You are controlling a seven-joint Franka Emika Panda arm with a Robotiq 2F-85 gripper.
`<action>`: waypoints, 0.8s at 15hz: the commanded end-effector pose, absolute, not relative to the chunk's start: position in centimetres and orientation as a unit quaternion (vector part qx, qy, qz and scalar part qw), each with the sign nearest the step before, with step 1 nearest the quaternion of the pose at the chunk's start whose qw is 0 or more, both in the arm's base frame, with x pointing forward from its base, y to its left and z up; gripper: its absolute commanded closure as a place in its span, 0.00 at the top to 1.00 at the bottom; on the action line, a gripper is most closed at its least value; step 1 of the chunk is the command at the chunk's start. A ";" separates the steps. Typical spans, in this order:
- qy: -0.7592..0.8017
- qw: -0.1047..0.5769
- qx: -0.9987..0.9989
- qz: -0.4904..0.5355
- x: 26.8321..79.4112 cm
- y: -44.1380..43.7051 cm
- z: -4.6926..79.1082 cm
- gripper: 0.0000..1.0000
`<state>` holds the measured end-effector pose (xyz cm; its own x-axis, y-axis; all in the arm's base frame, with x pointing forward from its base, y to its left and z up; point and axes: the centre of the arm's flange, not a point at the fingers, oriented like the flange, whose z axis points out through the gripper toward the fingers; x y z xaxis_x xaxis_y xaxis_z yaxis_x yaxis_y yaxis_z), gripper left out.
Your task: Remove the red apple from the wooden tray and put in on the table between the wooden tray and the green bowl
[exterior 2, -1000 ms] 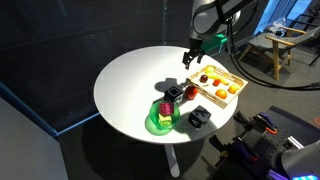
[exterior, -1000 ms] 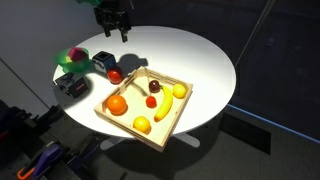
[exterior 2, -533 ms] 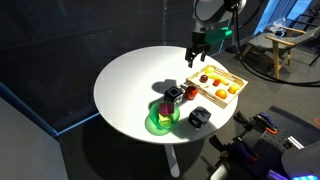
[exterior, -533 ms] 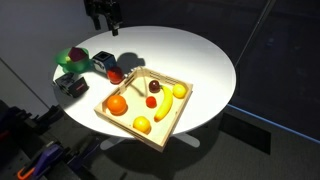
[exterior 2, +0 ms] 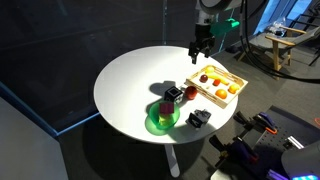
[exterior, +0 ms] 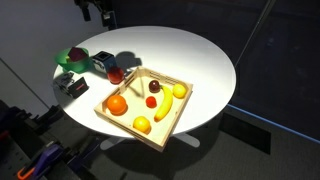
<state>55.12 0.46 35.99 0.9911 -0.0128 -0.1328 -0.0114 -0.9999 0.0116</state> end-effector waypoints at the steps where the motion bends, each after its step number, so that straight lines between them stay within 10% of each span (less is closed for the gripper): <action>1: -0.007 0.001 0.998 -0.069 52.9 0.9 38.3 1.00; 12: -0.006 0.005 1.000 -0.017 49.7 1.3 42.2 1.00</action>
<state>51.42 1.20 41.09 0.9970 0.0024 -0.0773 0.0031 -1.0000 0.0083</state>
